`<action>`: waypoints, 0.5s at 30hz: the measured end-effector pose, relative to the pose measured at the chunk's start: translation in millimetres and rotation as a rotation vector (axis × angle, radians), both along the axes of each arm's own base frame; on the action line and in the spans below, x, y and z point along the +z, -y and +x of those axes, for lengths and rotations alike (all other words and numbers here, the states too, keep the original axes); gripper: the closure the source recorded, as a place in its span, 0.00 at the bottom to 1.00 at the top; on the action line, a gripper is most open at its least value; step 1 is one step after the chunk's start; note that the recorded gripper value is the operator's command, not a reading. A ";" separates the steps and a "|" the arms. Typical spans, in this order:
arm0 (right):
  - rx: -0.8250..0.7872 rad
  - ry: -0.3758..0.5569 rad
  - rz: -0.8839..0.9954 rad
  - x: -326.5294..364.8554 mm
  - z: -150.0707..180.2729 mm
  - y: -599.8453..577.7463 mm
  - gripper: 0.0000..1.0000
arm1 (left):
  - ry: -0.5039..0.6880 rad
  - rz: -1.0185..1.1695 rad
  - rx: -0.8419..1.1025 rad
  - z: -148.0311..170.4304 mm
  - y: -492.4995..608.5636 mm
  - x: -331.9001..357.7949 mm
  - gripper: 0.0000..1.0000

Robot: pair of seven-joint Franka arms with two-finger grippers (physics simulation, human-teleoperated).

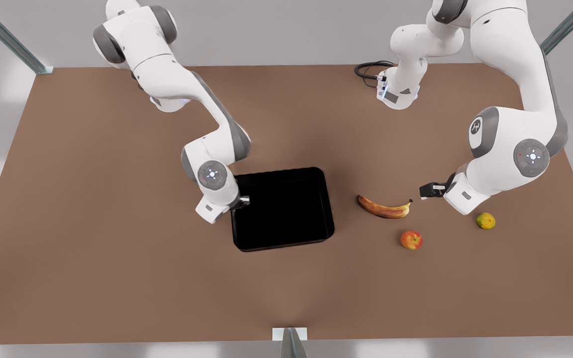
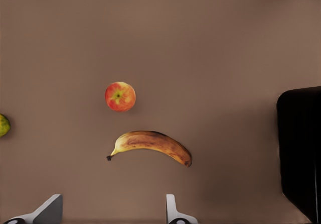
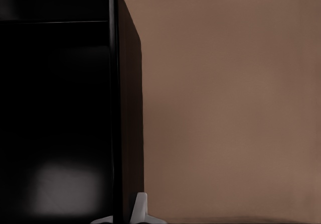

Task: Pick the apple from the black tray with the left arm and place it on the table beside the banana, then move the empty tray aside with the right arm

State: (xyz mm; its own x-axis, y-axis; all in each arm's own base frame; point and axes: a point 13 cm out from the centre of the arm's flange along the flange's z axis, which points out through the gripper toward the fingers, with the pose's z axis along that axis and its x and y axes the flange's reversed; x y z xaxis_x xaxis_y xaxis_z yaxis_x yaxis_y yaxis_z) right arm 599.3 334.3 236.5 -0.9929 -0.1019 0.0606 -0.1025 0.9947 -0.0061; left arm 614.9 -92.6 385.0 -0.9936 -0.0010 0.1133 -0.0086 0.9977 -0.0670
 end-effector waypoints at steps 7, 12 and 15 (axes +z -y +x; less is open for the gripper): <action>-0.063 -0.007 -0.012 50.7 50.5 164.7 0.89 | -0.001 0.000 0.002 0.0 -0.1 -0.4 0.00; -0.101 -0.013 -0.012 67.4 66.0 296.0 0.89 | -0.001 0.001 0.004 -0.1 0.5 -0.3 0.00; -0.113 -0.027 -0.004 70.3 62.2 366.5 0.89 | -0.002 0.001 0.005 -0.1 0.9 -0.8 0.00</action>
